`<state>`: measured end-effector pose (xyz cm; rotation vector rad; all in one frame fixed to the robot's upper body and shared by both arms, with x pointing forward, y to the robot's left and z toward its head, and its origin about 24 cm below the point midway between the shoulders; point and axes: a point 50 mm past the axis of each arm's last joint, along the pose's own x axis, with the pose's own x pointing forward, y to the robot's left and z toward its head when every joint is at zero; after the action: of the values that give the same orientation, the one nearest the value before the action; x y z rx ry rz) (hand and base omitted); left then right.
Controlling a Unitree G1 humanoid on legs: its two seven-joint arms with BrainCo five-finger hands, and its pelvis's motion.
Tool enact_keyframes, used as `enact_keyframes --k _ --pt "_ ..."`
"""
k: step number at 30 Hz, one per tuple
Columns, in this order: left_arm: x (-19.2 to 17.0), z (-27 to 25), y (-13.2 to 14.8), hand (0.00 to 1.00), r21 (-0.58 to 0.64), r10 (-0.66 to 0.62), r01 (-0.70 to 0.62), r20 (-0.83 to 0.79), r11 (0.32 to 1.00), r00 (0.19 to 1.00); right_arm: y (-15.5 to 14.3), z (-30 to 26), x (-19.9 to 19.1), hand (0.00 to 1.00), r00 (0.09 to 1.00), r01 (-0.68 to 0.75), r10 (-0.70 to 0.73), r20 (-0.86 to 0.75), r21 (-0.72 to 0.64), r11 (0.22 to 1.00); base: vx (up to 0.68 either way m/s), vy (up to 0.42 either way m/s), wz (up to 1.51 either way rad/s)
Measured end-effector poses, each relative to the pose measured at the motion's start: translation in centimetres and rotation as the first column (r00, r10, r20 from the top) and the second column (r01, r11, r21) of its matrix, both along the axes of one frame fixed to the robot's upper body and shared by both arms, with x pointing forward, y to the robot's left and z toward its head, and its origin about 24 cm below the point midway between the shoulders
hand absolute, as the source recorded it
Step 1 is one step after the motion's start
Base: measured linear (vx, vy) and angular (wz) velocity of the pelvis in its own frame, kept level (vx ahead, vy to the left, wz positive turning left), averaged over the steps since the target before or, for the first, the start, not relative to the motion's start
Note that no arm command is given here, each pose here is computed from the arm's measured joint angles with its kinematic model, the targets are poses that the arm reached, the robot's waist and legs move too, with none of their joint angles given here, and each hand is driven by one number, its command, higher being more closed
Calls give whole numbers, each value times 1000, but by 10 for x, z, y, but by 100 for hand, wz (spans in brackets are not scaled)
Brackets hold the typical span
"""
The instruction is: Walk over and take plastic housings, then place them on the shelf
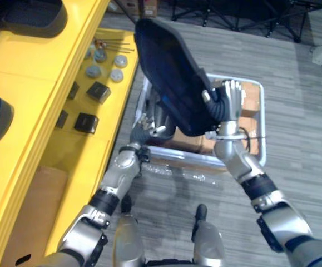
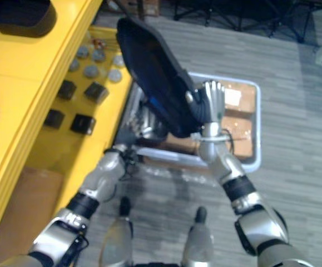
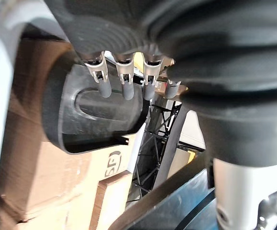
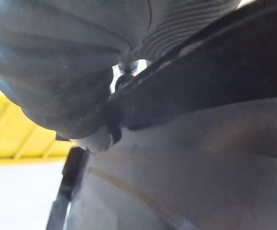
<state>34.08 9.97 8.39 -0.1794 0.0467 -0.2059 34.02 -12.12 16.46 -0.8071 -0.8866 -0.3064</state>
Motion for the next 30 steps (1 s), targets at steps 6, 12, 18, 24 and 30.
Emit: enact_keyframes --k 6,12,18,24,30 --pt "-4 -5 -2 0 -14 0 0 6 1000 1000 14 -15 -3 100 998 -49 49 -43 14 999 23 -7 8" --pt "-14 -22 -8 0 -47 0 -2 -45 999 999 24 -36 -13 100 992 -84 88 -93 42 996 12 -4 0" --pt "-17 -22 -8 0 -113 33 -36 -30 993 999 40 -47 -20 100 982 -132 140 -126 65 989 0 0 0" --pt "-21 -26 -7 100 -223 78 -86 -45 971 996 47 -61 -28 100 970 -134 163 -180 160 978 0 0 0" --pt "-25 -15 -2 100 -286 135 -121 27 950 991 53 -69 -37 100 958 -140 193 -210 245 959 5 2 1"
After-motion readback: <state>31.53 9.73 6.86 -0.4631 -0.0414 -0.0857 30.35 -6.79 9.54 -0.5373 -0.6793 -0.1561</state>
